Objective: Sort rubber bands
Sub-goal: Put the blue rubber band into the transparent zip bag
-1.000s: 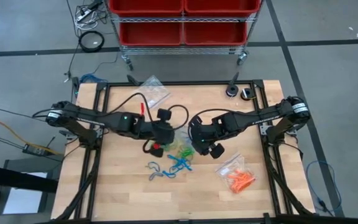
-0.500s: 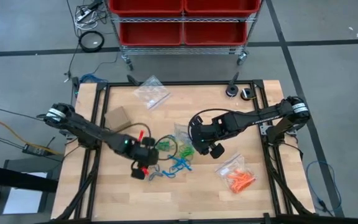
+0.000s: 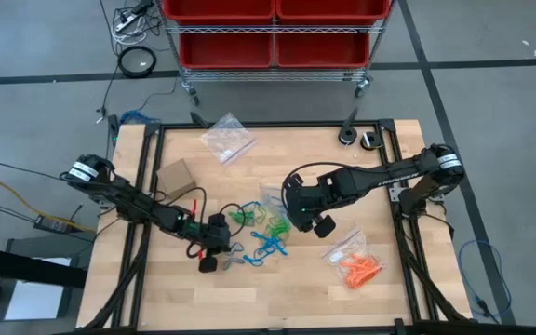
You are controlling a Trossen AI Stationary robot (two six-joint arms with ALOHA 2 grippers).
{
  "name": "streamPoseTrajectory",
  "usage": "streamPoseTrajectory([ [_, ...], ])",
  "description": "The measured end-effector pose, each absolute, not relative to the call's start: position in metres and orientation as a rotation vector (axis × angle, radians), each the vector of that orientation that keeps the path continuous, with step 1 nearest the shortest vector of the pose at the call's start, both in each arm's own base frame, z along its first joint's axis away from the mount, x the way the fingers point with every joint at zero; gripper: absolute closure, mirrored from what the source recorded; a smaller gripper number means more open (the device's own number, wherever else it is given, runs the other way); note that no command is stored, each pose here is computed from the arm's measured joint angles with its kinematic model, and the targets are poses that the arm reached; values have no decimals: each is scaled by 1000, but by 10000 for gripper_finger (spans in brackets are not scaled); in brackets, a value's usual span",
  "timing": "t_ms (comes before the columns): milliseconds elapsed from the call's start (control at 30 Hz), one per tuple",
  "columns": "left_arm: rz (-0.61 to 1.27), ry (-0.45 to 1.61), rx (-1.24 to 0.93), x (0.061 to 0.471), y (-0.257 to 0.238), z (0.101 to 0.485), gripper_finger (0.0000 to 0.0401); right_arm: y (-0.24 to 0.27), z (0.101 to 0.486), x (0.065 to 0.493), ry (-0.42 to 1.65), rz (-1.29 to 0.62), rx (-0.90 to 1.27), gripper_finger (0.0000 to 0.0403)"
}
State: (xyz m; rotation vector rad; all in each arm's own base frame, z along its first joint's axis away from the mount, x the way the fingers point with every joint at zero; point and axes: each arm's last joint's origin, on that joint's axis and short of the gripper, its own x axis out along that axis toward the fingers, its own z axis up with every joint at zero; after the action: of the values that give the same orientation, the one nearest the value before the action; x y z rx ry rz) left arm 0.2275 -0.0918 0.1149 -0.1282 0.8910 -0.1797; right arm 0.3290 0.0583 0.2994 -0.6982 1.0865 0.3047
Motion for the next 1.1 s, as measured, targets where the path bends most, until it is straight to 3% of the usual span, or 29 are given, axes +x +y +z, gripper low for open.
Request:
streamPoseTrajectory([
  [200, -172, 849, 18, 236, -96, 132, 398, 58, 300, 329, 1081, 304, -697, 403],
  [1100, 90, 548, 652, 272, -67, 342, 401, 59, 301, 331, 1054, 321, -681, 403],
])
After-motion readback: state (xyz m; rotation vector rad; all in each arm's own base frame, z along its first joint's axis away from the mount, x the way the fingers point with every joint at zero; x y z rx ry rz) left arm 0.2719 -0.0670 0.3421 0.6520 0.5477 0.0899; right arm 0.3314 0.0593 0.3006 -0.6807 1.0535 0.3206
